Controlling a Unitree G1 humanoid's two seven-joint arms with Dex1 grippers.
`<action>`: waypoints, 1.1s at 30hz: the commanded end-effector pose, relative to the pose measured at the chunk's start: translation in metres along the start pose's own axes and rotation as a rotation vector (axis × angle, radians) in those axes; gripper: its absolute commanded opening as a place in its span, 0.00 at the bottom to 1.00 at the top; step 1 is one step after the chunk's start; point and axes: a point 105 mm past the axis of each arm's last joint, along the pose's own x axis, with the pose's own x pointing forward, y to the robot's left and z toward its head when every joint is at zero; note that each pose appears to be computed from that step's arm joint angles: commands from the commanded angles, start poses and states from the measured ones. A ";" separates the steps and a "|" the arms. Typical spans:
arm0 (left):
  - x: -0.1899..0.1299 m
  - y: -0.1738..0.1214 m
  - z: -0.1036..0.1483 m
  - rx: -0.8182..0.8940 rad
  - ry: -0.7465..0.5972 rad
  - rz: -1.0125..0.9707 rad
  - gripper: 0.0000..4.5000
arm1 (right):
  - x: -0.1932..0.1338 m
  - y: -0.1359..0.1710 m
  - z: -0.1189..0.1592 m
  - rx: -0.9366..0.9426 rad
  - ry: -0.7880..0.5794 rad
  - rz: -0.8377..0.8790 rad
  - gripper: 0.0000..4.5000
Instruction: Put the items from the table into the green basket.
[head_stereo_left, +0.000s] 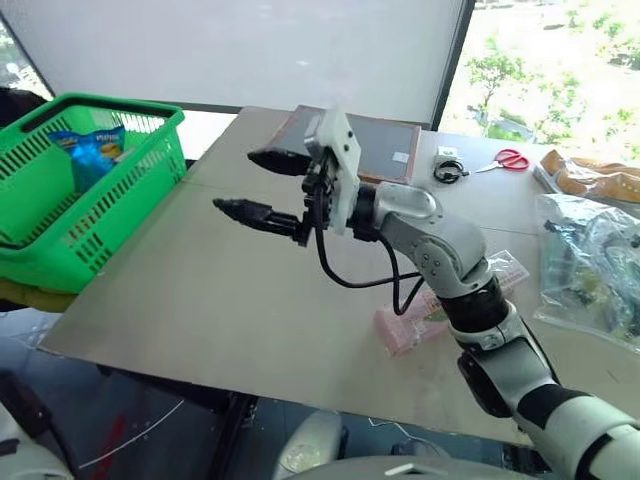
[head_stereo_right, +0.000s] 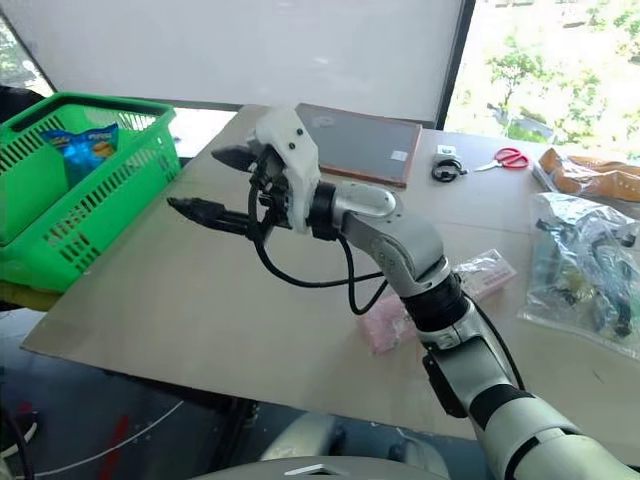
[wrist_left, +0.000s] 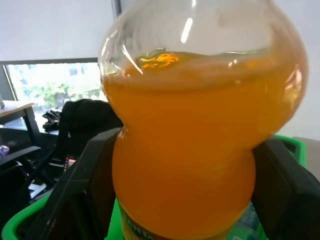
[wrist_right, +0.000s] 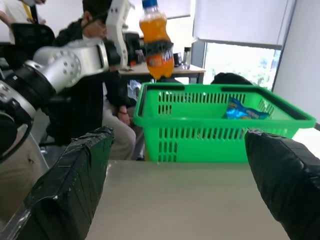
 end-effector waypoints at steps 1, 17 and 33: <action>0.009 0.005 0.026 0.049 -0.079 0.011 0.66 | -0.002 -0.009 0.021 -0.056 -0.059 -0.068 1.00; 0.024 0.007 0.010 0.150 -0.010 0.143 0.98 | -0.017 -0.003 0.026 -0.122 -0.039 -0.104 1.00; -0.164 -0.344 -0.046 0.057 0.527 -1.474 0.98 | -0.193 0.023 -0.018 -0.142 0.396 -0.296 1.00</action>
